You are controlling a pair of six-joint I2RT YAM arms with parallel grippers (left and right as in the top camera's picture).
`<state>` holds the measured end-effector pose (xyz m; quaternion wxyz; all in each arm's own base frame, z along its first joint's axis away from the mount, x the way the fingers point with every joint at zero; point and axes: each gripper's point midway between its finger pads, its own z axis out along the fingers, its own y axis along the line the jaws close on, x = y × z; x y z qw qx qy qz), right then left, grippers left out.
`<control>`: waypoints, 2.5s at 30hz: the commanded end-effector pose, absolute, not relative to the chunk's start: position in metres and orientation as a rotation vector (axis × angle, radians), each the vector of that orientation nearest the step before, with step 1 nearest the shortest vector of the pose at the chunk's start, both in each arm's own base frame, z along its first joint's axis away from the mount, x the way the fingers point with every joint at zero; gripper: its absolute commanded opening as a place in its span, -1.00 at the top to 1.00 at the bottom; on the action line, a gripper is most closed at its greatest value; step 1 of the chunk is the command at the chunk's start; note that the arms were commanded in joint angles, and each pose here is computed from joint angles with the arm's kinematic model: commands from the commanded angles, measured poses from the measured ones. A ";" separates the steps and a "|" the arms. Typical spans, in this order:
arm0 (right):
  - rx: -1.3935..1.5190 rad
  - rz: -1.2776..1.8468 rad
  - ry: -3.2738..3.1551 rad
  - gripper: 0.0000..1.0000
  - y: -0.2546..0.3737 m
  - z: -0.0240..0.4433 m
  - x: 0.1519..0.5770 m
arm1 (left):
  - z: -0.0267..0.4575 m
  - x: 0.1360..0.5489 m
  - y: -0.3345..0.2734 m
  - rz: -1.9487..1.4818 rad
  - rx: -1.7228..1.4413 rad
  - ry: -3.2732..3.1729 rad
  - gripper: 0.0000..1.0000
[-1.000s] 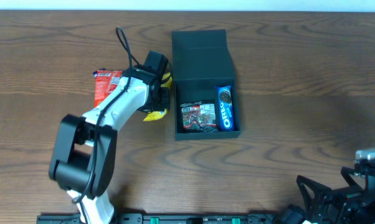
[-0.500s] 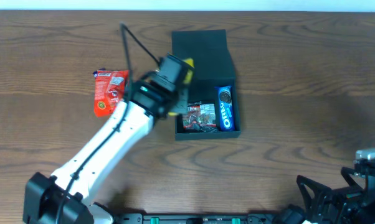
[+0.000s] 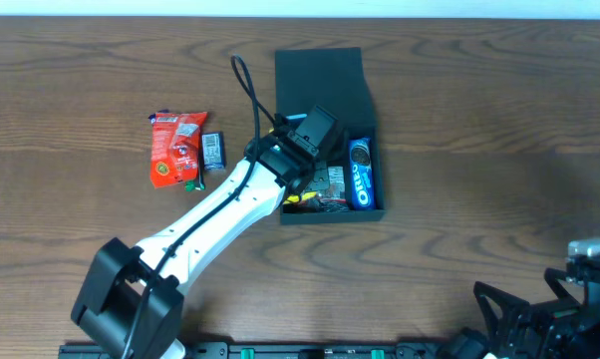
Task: Pack container
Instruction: 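Lift the yellow bag and carry it into the box, then press the yellow bag down beside the Oreo pack and release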
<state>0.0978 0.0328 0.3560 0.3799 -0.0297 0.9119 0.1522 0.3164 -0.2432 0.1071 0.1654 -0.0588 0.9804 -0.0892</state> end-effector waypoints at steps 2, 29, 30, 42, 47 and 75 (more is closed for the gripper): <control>-0.051 0.393 2.327 -0.99 0.031 0.356 0.097 | 0.103 0.319 -0.250 -0.271 -0.214 2.799 0.79; -0.053 0.397 2.330 -0.99 0.031 0.356 0.096 | 0.119 0.326 -0.261 -0.252 -0.002 2.820 -0.19; -0.053 0.399 2.330 -0.98 0.032 0.356 0.096 | 0.120 0.327 -0.262 -0.258 -0.002 2.815 -0.19; -0.057 0.404 2.332 -0.99 0.032 0.356 0.096 | 0.105 0.330 -0.253 -0.193 -0.018 2.795 0.88; -0.059 0.408 2.334 -0.98 0.033 0.356 0.095 | 0.086 0.328 -0.251 -0.185 -0.017 2.804 0.88; -0.057 0.426 2.340 -0.99 0.035 0.355 0.094 | 0.058 0.328 -0.262 -0.216 0.062 2.841 0.88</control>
